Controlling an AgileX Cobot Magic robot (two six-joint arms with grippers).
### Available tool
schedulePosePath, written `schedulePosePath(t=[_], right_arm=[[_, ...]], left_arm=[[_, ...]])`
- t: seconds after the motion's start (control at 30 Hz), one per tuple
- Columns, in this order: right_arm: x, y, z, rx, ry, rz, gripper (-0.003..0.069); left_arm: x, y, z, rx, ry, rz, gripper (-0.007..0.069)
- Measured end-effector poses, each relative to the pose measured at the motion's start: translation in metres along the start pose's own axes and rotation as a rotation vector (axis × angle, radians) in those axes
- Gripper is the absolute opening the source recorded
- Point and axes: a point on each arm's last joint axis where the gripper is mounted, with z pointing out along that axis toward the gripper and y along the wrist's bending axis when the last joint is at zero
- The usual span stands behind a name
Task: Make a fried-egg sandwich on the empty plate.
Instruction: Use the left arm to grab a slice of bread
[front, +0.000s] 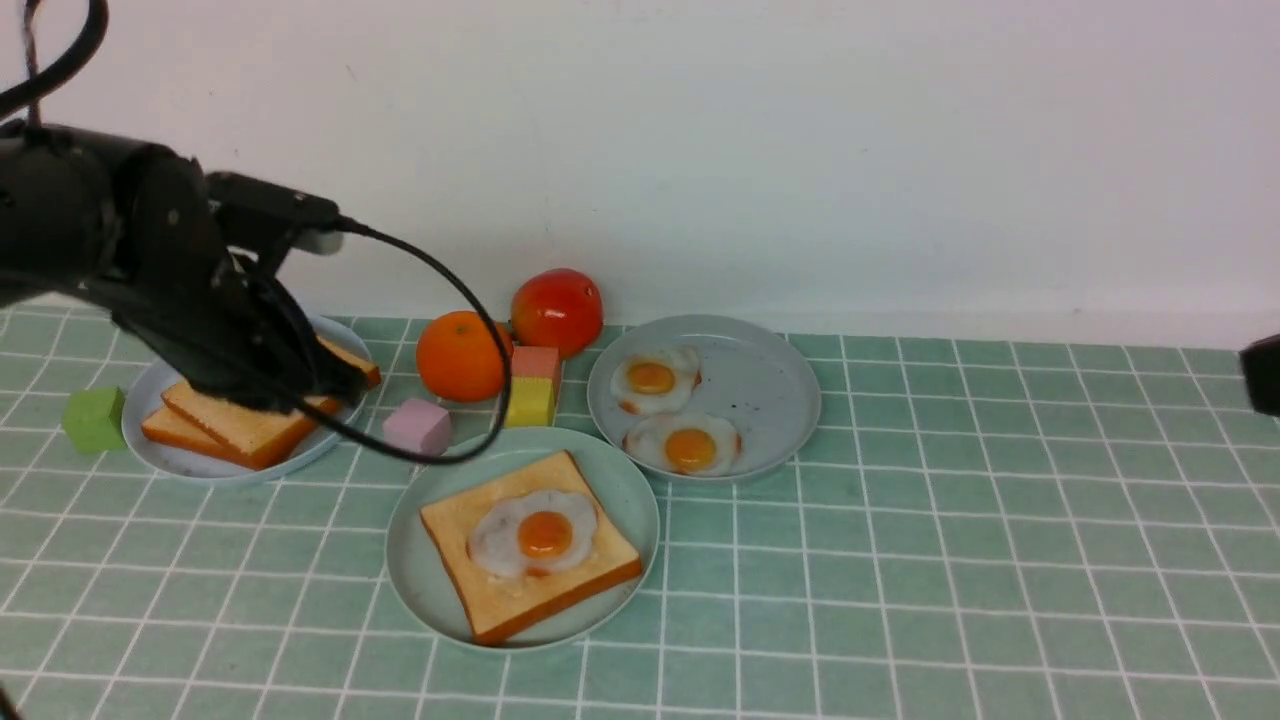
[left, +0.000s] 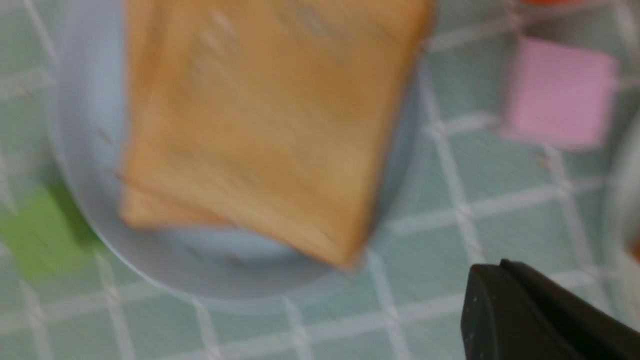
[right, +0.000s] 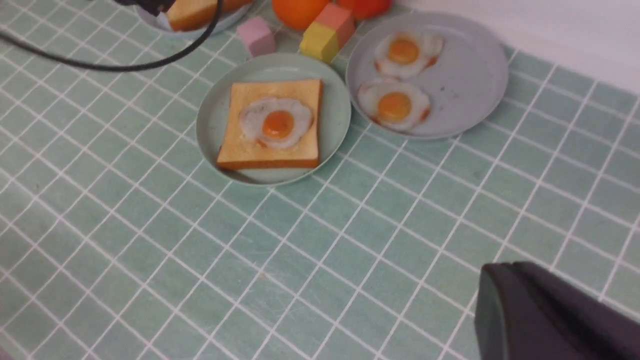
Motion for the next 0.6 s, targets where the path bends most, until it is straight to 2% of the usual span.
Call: schedulePosePath(t=[0.13,0.23,0.37,0.6], right_arm=[[0.000,0.000,-0.001,0.003,-0.010,-0.002,0.0013],[-0.001,-0.001,0.000,0.006,-0.014,-0.001,0.0014],[-0.002,-0.001,0.000,0.007,-0.019,-0.001,0.0017],[-0.002,0.000,0.000,0.003,-0.020,0.002,0.0020]], left_arm=[[-0.007,0.010,0.014,-0.038,-0.021,0.126,0.0115],[-0.005,0.010,0.032,-0.051,-0.003,0.204,0.0248],[-0.003,0.010,0.051,-0.062,-0.007,0.239,0.0365],[-0.001,0.008,0.076,-0.062,-0.030,0.263,0.0396]])
